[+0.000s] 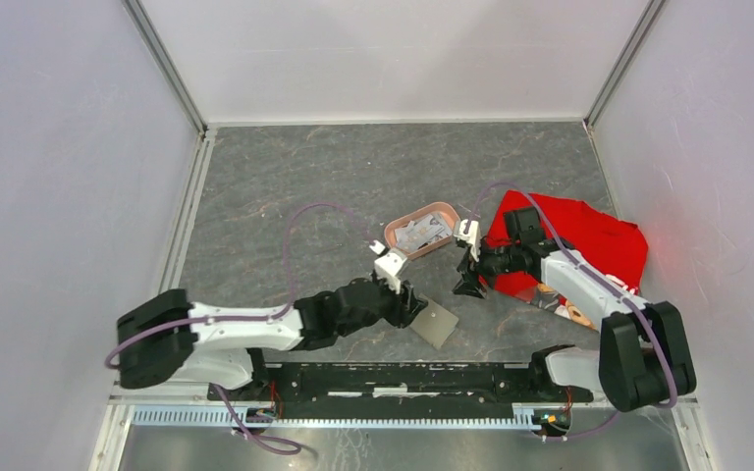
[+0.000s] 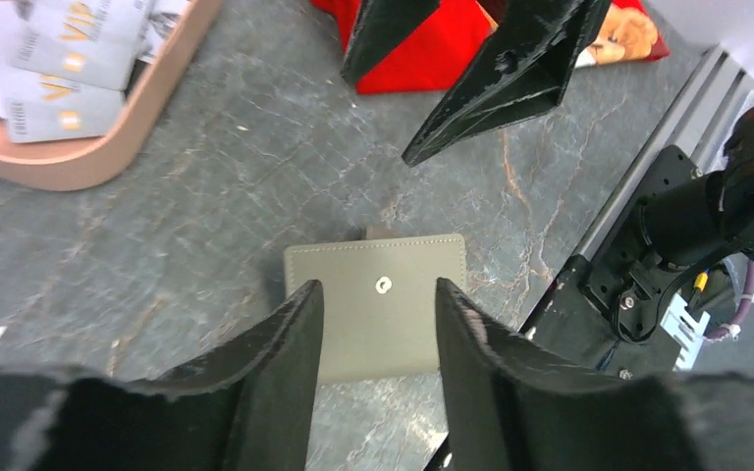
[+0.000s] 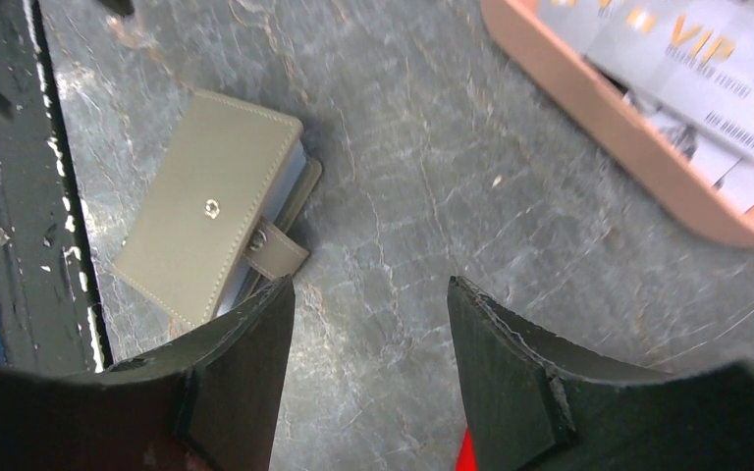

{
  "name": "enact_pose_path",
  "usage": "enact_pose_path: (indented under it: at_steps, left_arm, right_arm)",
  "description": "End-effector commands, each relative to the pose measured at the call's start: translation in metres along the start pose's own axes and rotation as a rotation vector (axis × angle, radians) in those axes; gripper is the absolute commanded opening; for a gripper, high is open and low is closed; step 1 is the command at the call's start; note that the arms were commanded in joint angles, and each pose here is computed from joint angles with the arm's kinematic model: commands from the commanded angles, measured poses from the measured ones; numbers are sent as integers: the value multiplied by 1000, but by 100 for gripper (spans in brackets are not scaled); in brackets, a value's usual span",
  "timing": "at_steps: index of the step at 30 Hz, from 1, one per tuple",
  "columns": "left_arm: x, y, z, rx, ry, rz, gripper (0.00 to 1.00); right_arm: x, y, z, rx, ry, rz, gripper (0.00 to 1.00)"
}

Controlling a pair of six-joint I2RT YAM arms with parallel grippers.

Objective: Put the credit cards into the card holder
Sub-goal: Close the card holder at the center of the board.

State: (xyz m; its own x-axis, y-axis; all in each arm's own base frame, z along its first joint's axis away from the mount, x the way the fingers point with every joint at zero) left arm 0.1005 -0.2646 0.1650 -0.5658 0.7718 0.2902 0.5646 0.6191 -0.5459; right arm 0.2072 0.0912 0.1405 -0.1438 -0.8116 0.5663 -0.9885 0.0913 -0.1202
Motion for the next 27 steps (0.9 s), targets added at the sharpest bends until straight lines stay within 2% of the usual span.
enact_pose_path:
  at_steps: [1, 6, 13, 19, 24, 27]
  left_arm:
    - [-31, -29, -2, 113, 48, 87, 47]
    - [-54, -18, 28, 144, 166, 8, 40]
    - [-58, -2, 52, 144, 295, -133, 30]
    - [-58, 4, 65, 144, 399, -182, 24]
    - [-57, 8, 69, 140, 428, -210, 20]
    - [-53, 7, 65, 154, 392, -202, 19]
  right_arm:
    - [-5, 1, 12, -55, 67, 1, 64]
    - [-5, 0, 13, -54, 74, 2, 64]
    - [-11, 8, 16, -76, 42, -87, 64]
    - [-18, 13, 16, -67, 37, -132, 66]
    - [-24, 18, 18, -87, 49, -161, 69]
    - [-25, 17, 20, -98, 78, -165, 71]
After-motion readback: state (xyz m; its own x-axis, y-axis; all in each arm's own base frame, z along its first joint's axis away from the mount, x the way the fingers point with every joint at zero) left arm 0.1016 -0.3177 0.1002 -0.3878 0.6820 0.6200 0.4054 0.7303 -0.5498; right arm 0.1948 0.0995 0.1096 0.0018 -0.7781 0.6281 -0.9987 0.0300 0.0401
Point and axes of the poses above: each gripper's point midway between its finger pads, its own x axis back along the fingers, its own y axis along the line the jaws close on, z = x × y, the point moved 10 cm from there along x, back along the fingers, and after that the axes turned 15 degrees about x, right-handed, at the moved point
